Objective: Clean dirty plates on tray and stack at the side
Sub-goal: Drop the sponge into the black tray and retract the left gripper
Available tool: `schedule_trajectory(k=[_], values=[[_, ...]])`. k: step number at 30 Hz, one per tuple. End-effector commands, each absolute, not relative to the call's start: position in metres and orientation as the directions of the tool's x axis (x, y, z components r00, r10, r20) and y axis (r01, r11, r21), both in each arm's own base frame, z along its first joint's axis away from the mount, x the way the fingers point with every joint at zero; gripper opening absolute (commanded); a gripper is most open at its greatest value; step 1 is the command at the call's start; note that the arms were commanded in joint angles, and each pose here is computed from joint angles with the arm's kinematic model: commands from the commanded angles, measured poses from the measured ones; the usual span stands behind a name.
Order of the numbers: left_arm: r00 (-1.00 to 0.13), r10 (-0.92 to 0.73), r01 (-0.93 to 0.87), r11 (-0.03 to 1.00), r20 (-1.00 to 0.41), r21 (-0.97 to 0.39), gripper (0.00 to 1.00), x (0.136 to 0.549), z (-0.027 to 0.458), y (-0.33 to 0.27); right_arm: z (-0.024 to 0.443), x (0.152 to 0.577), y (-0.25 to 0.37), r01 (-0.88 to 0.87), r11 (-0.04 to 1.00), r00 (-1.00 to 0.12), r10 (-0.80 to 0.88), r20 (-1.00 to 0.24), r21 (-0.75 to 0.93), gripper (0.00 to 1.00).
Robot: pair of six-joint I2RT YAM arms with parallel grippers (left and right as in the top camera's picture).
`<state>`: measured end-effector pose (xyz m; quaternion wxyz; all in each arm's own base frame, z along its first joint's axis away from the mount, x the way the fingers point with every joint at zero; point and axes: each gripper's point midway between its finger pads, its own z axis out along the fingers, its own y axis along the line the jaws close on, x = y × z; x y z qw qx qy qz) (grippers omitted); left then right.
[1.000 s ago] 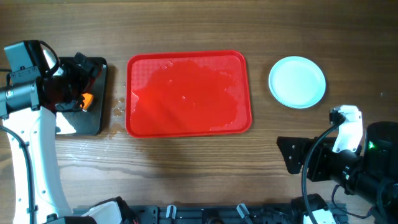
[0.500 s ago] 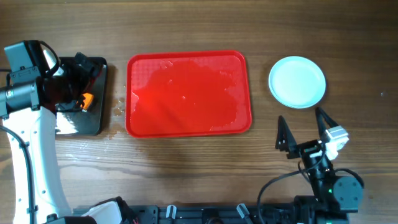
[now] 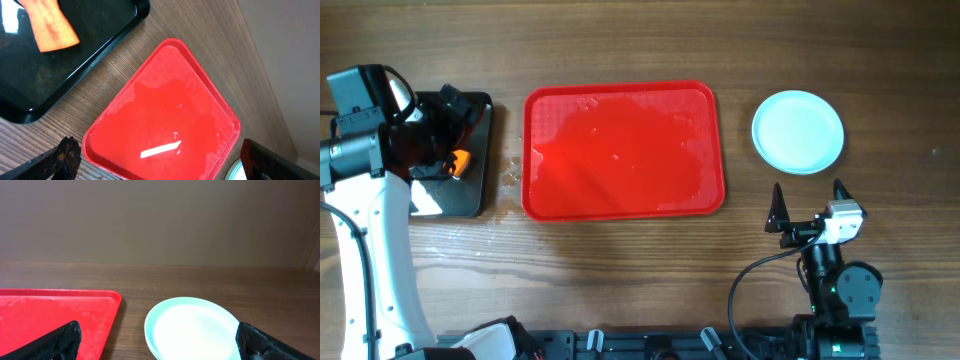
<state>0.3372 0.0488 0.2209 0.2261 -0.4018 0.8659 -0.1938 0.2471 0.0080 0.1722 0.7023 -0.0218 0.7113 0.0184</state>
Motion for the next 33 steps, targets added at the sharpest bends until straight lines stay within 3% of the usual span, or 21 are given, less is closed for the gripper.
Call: schedule_trajectory(k=[1, 12, 16, 19, 22, 26, 29, 33], values=[[-0.575, -0.785, -0.603, 0.598, -0.233, -0.528, 1.0, 0.336, 0.223, 0.046, 0.175, 0.247, 0.004, -0.034, 0.999, 0.002, -0.019, -1.0, -0.019, 1.0], [-0.564, -0.782, -0.619, 0.612, -0.264, -0.492, 1.0, 0.335, 0.221, 0.055, 0.175, 0.247, 0.004, -0.034, 0.999, 0.002, -0.02, -1.0, -0.02, 1.0], [-0.59, -0.766, -0.644, 0.637, -0.255, -0.424, 1.0, 0.303, 0.216, 0.045, 0.175, 0.247, 0.004, -0.034, 0.999, 0.002, -0.02, -1.0, -0.02, 1.0], [-0.651, -0.641, -0.468, 0.76, -0.406, -0.45, 1.0, 0.296, 0.214, 0.018, 0.175, 0.247, 0.004, -0.034, 0.999, 0.002, -0.02, -1.0, -0.02, 0.99], [-0.633, -0.539, -0.306, 0.834, -0.556, -0.46, 1.0, 0.291, 0.197, 0.001, 0.175, 0.247, 0.004, -0.034, 0.999, 0.002, -0.02, -1.0, -0.02, 1.0], [-0.501, -0.479, -0.127, 0.864, -0.721, -0.486, 1.0, 0.277, 0.154, -0.016, 0.175, 0.247, 0.004, -0.034, 0.999, 0.002, -0.02, -1.0, -0.02, 1.0], [-0.366, -0.459, -0.012, 0.872, -0.81, -0.489, 1.0, 0.269, 0.143, -0.024, 0.175, 0.247, 0.004, -0.034, 0.999, 0.003, -0.02, -1.0, -0.02, 1.0], [-0.268, -0.45, 0.059, 0.875, -0.852, -0.481, 1.0, 0.263, 0.148, -0.027, 0.175, 0.247, 0.004, -0.034, 0.999, 0.002, -0.019, -1.0, -0.019, 1.0]])
